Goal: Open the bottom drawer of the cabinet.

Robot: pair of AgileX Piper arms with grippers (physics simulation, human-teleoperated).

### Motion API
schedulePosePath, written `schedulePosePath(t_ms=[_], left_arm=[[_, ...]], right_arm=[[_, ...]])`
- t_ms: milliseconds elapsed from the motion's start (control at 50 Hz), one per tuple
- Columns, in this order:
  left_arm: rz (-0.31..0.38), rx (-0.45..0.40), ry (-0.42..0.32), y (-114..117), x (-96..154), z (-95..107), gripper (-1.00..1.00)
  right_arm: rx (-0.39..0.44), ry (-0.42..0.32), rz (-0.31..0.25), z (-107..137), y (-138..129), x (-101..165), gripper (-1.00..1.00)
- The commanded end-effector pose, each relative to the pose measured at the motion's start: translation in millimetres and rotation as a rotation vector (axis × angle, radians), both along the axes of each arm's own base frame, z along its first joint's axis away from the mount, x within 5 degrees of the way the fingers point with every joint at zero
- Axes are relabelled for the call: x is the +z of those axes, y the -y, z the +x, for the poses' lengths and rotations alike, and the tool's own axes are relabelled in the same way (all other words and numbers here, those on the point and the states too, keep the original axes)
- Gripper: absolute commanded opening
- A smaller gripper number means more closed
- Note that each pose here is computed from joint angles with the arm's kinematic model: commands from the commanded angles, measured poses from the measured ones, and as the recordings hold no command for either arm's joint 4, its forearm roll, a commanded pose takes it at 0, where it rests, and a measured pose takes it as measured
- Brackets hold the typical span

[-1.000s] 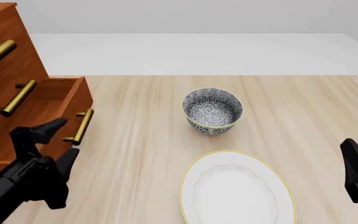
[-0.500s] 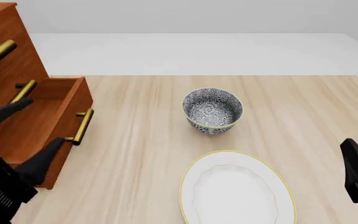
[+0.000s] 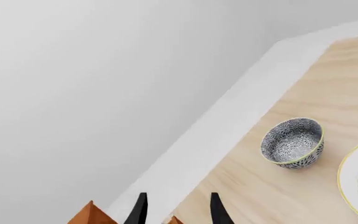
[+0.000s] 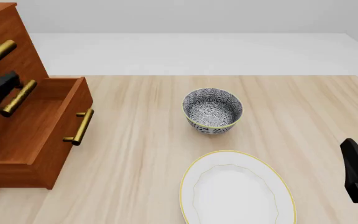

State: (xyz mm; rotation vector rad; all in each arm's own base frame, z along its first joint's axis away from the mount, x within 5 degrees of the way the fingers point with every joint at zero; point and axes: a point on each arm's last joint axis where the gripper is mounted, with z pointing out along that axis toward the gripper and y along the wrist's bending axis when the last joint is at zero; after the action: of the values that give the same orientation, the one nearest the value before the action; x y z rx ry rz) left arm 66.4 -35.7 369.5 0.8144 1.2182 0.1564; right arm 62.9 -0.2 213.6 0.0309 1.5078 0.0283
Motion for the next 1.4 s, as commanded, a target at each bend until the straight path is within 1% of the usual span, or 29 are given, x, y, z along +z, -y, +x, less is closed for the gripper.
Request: schedulePosePath(t_ms=[20, 40, 100, 140, 160, 200, 240, 260, 300, 320, 340, 380, 420, 460, 500, 520, 540, 560, 580, 600, 700, 740, 780, 820, 900, 1200, 1280, 1320, 1400], left_arm=[[-0.181, 0.029, -0.078, -7, 30, -5, 1.00], [-0.198, 0.039, -0.094, -7, 33, -4, 1.00], [-0.185, 0.032, -0.150, -2, 35, 4, 1.00], [-0.161, 0.047, -0.147, -3, 35, 6, 1.00], [-0.190, 0.045, -0.178, -2, 40, 8, 1.00], [-0.167, 0.052, -0.165, -2, 39, 8, 1.00], [-0.214, 0.059, -0.206, -2, 47, 10, 1.00], [-0.283, 0.077, -0.238, -4, 55, 10, 1.00], [-0.286, 0.103, -0.230, -6, 57, 11, 1.00], [-0.326, 0.121, -0.250, -7, 60, 12, 1.00], [-0.305, 0.138, -0.265, -7, 56, 16, 1.00], [-0.281, 0.095, -0.280, -1, 54, 21, 1.00], [-0.310, 0.118, -0.319, 0, 55, 27, 1.00], [-0.287, 0.121, -0.348, 3, 53, 35, 1.00], [-0.394, 0.180, -0.402, -2, 50, 39, 1.00], [-0.478, 0.196, -0.455, -2, 43, 44, 1.00], [-0.498, 0.207, -0.466, -2, 42, 46, 1.00], [-0.469, 0.227, -0.439, -5, 48, 46, 1.00], [-0.442, 0.206, -0.439, -2, 51, 48, 1.00], [-0.433, 0.201, -0.468, 2, 52, 53, 1.00], [-0.431, 0.209, -0.507, 4, 51, 60, 1.00], [-0.440, 0.206, -0.550, 8, 48, 66, 1.00], [-0.414, 0.214, -0.550, 8, 48, 68, 1.00], [-0.438, 0.234, -0.577, 7, 48, 71, 1.00], [-0.407, 0.223, -0.613, 12, 44, 75, 1.00], [-0.425, 0.279, -0.688, 10, 37, 84, 1.00], [-0.483, 0.336, -0.713, 3, 32, 86, 1.00], [-0.465, 0.329, -0.718, 4, 30, 85, 1.00], [-0.492, 0.358, -0.736, 0, 24, 86, 1.00]], right_arm=[[0.000, 0.000, 0.000, 0, 0, 0, 1.00], [0.000, 0.000, 0.000, 0, 0, 0, 1.00], [0.000, 0.000, 0.000, 0, 0, 0, 1.00], [0.000, 0.000, 0.000, 0, 0, 0, 1.00], [0.000, 0.000, 0.000, 0, 0, 0, 1.00], [0.000, 0.000, 0.000, 0, 0, 0, 1.00], [0.000, 0.000, 0.000, 0, 0, 0, 1.00], [0.000, 0.000, 0.000, 0, 0, 0, 1.00], [0.000, 0.000, 0.000, 0, 0, 0, 1.00], [0.000, 0.000, 0.000, 0, 0, 0, 1.00], [0.000, 0.000, 0.000, 0, 0, 0, 1.00], [0.000, 0.000, 0.000, 0, 0, 0, 1.00], [0.000, 0.000, 0.000, 0, 0, 0, 1.00], [0.000, 0.000, 0.000, 0, 0, 0, 1.00], [0.000, 0.000, 0.000, 0, 0, 0, 1.00], [0.000, 0.000, 0.000, 0, 0, 0, 1.00], [0.000, 0.000, 0.000, 0, 0, 0, 1.00], [0.000, 0.000, 0.000, 0, 0, 0, 1.00], [0.000, 0.000, 0.000, 0, 0, 0, 1.00], [0.000, 0.000, 0.000, 0, 0, 0, 1.00], [0.000, 0.000, 0.000, 0, 0, 0, 1.00], [0.000, 0.000, 0.000, 0, 0, 0, 1.00], [0.000, 0.000, 0.000, 0, 0, 0, 1.00], [0.000, 0.000, 0.000, 0, 0, 0, 1.00], [0.000, 0.000, 0.000, 0, 0, 0, 1.00], [0.000, 0.000, 0.000, 0, 0, 0, 1.00], [0.000, 0.000, 0.000, 0, 0, 0, 1.00], [0.000, 0.000, 0.000, 0, 0, 0, 1.00], [0.000, 0.000, 0.000, 0, 0, 0, 1.00]])
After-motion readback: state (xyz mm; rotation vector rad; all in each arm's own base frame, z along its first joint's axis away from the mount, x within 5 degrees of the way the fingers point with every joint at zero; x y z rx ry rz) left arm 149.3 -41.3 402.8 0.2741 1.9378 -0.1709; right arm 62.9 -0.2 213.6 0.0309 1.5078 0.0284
